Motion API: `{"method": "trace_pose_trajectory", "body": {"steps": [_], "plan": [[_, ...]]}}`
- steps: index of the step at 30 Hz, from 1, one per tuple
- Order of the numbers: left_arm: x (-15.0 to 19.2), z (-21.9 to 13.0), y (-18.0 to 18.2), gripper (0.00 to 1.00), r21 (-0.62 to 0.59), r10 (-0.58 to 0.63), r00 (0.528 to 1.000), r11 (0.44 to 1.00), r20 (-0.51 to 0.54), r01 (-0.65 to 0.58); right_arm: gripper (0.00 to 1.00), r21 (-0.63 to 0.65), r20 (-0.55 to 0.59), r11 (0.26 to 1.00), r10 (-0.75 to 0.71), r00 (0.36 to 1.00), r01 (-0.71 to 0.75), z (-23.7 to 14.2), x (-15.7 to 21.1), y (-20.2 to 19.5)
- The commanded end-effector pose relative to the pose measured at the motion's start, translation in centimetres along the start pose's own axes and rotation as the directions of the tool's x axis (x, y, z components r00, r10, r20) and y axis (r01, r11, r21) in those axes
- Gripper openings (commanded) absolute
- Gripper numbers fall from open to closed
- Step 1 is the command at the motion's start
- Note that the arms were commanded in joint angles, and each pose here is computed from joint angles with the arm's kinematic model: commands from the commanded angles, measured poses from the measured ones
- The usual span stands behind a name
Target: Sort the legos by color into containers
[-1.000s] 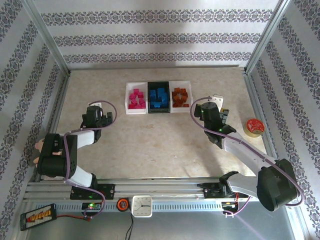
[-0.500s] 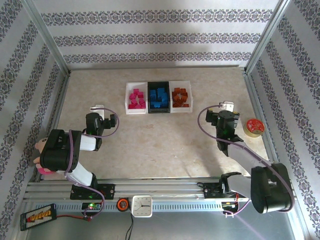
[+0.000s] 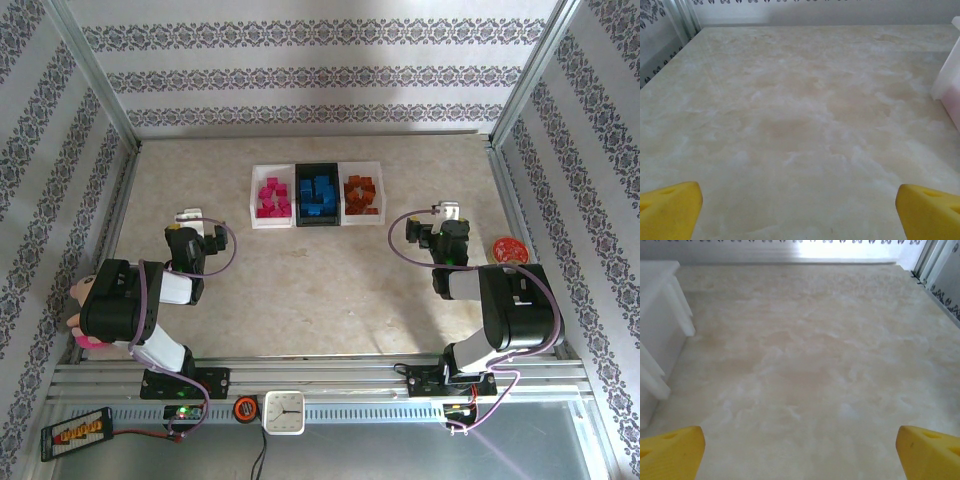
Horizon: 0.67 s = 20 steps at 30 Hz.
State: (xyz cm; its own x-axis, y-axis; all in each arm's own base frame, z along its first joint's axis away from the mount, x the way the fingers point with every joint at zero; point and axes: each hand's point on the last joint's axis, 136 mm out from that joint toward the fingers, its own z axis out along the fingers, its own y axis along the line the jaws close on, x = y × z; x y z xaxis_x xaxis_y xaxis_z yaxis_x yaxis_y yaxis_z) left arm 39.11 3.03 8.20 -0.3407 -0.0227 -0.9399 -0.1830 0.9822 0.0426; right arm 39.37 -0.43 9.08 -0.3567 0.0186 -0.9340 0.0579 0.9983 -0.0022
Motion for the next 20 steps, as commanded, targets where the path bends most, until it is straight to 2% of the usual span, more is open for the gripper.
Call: {"method": "trace_pose_trajectory", "body": {"steps": [1,6,20], "plan": [[-1.0,0.1,-1.0,0.99,0.041,0.013,0.999,0.999,0.033,-0.015,0.98,-0.029,0.064,1.0,0.012,0.998,-0.01,-0.1,-1.6,0.4],[-0.9,0.1,-2.2,0.99,0.113,0.04,0.999,0.993,0.024,-0.042,0.98,-0.028,0.064,1.0,0.012,0.998,-0.01,-0.2,-1.6,0.4],[-0.8,0.1,-2.2,0.99,0.112,0.04,0.999,0.993,0.023,-0.042,0.98,-0.029,0.064,1.0,0.012,0.998,-0.01,-0.2,-1.6,0.4]]}}
